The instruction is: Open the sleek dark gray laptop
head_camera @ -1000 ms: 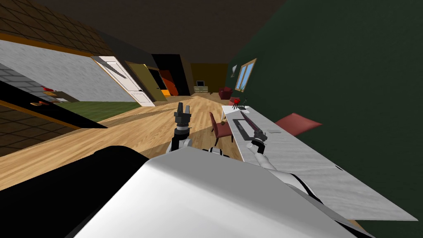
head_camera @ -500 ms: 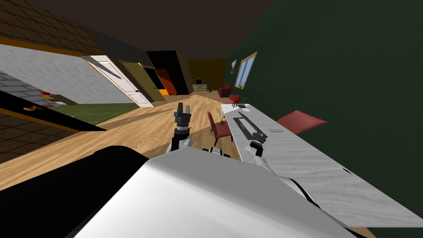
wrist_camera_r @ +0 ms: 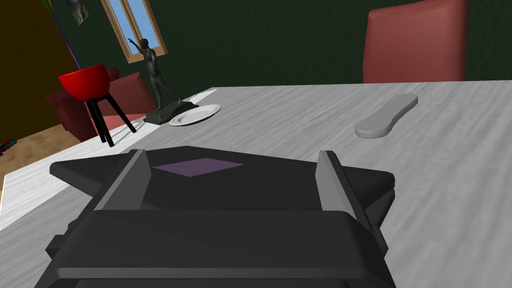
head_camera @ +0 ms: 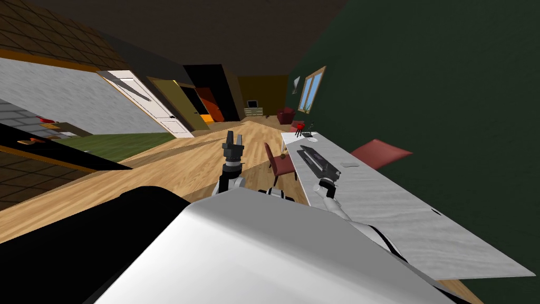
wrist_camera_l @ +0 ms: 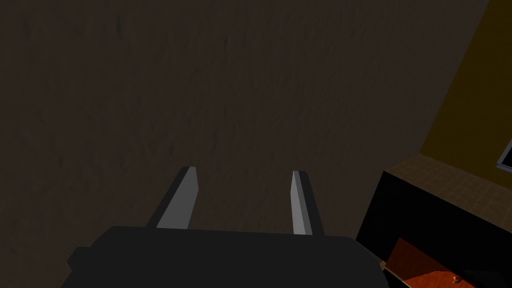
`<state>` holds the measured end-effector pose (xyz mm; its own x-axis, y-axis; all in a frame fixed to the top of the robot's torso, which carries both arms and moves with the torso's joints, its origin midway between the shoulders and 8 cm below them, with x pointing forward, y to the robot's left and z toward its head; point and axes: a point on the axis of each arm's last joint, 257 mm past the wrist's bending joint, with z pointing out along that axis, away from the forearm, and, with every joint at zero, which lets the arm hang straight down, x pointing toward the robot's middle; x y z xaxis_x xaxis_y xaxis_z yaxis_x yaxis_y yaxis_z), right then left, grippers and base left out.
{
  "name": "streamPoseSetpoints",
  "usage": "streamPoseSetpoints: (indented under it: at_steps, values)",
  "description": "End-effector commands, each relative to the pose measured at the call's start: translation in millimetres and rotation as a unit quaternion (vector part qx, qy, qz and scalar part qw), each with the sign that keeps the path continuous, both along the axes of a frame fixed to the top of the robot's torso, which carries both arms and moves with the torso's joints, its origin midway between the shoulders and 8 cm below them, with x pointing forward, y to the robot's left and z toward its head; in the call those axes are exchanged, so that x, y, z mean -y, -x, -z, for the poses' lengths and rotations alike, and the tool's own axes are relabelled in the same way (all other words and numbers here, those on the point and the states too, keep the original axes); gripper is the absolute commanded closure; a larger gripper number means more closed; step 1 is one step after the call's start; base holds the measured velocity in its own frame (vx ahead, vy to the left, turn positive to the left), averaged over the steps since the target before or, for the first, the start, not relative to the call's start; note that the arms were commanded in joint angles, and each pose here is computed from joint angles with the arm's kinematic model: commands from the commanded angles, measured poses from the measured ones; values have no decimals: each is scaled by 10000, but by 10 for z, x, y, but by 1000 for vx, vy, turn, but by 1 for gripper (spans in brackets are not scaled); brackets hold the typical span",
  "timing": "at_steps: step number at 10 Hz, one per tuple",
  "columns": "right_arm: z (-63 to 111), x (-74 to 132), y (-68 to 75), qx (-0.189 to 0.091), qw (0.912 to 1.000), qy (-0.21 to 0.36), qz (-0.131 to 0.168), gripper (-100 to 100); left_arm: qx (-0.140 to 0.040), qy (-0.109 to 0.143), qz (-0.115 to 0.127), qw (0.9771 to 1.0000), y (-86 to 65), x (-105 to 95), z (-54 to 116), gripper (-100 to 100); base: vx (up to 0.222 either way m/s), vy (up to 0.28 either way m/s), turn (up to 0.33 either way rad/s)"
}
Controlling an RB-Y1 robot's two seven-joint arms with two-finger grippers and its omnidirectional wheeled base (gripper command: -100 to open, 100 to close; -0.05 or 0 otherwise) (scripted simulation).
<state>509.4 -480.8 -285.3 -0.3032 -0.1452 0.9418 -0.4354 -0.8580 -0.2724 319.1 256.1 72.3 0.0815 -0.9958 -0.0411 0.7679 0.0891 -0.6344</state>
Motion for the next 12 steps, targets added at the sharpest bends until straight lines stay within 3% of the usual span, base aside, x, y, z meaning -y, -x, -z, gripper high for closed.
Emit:
streamPoseSetpoints:
  at_steps: [1,5,6,7,12]
  values:
    - [-135,52,-185,-16,10000,5,-38,-100,0,0,0,10000,0,0,0,0,-59,34,-28]
    - [-375,112,-440,-13,9999,11,-100,-100,0,0,0,10000,0,0,0,0,-49,31,-26]
    - [-340,108,-401,2,10000,10,-85,-100,0,0,0,10000,0,0,0,0,-21,10,-6]
    - [-340,108,-408,-12,10000,9,-90,0,0,0,0,10000,0,0,0,0,0,0,0]
    - [-340,108,-407,-11,10000,9,-90,0,0,-1,0,10000,0,0,0,0,0,0,0]
